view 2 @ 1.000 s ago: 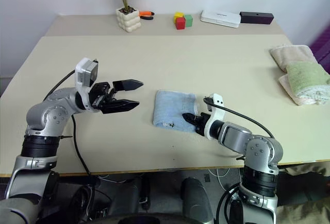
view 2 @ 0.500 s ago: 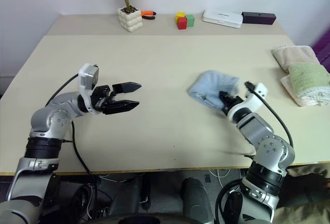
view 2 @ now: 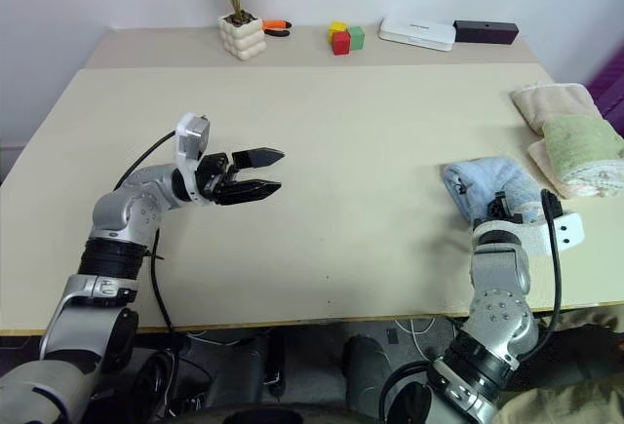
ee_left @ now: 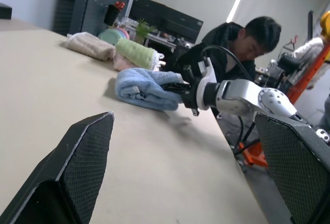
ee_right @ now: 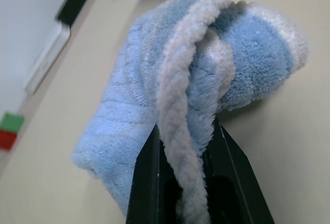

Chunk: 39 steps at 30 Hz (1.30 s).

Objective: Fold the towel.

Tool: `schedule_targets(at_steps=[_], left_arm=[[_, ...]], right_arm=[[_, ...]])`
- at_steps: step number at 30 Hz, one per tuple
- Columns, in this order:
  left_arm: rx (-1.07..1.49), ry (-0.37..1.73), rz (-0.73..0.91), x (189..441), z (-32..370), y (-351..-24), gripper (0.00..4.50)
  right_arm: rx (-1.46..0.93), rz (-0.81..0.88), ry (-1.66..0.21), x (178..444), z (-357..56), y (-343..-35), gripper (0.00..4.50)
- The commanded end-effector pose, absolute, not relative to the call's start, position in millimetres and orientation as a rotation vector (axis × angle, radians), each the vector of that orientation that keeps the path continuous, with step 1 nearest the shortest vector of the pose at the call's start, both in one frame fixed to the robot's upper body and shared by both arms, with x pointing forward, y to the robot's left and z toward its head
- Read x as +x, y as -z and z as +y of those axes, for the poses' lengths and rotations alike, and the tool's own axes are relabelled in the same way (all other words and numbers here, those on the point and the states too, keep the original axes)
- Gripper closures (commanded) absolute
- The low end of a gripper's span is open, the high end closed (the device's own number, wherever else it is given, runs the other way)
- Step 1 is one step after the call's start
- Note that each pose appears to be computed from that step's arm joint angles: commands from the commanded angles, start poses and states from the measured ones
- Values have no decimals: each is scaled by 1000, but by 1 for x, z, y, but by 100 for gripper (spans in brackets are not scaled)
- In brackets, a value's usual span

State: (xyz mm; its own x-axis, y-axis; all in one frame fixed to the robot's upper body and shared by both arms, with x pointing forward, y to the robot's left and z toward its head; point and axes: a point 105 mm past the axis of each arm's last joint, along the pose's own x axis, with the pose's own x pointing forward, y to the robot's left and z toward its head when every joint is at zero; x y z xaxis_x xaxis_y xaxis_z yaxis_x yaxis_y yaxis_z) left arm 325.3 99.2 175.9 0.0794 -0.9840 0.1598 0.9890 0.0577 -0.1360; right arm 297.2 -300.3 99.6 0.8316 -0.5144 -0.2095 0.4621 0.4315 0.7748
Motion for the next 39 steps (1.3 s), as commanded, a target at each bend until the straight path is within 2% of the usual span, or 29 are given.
schedule_targets(at_steps=[1,3,5,9,11,14,15,20,22,25,28,31,35,39], left_arm=[[-201,1491,-60,327,103,-183,0],[-199,1488,-61,326,101,-182,0],[-207,1485,-67,326,100,-182,0],[-219,1479,-69,325,98,-178,0],[-223,1478,-71,325,97,-176,0],[-245,1479,-76,325,93,-174,0],[-250,1479,-76,326,92,-172,0],[-267,1461,-89,333,86,-169,0],[-258,1453,-90,338,88,-168,0],[-227,1442,-96,344,88,-167,0],[-205,1418,-111,350,94,-169,0],[-155,1365,-129,356,108,-168,0],[-111,1308,-155,359,124,-169,0],[-82,1260,-166,349,142,-167,0]], right_arm=[[877,-57,585,303,-297,-107,448],[807,-37,588,303,-301,-107,448],[841,-43,594,302,-306,-106,448],[811,-14,602,296,-312,-102,287],[761,-11,641,289,-321,-103,170],[694,-8,688,277,-333,-107,24],[674,-5,703,274,-337,-108,4],[544,19,782,262,-355,-114,4],[443,-55,776,257,-364,-137,4],[311,-142,669,266,-360,-171,4],[79,-193,372,289,-328,-207,4],[-196,-176,-8,302,-280,-224,4],[-232,-141,-386,300,-231,-224,4],[-276,-97,-719,291,-178,-205,4]])
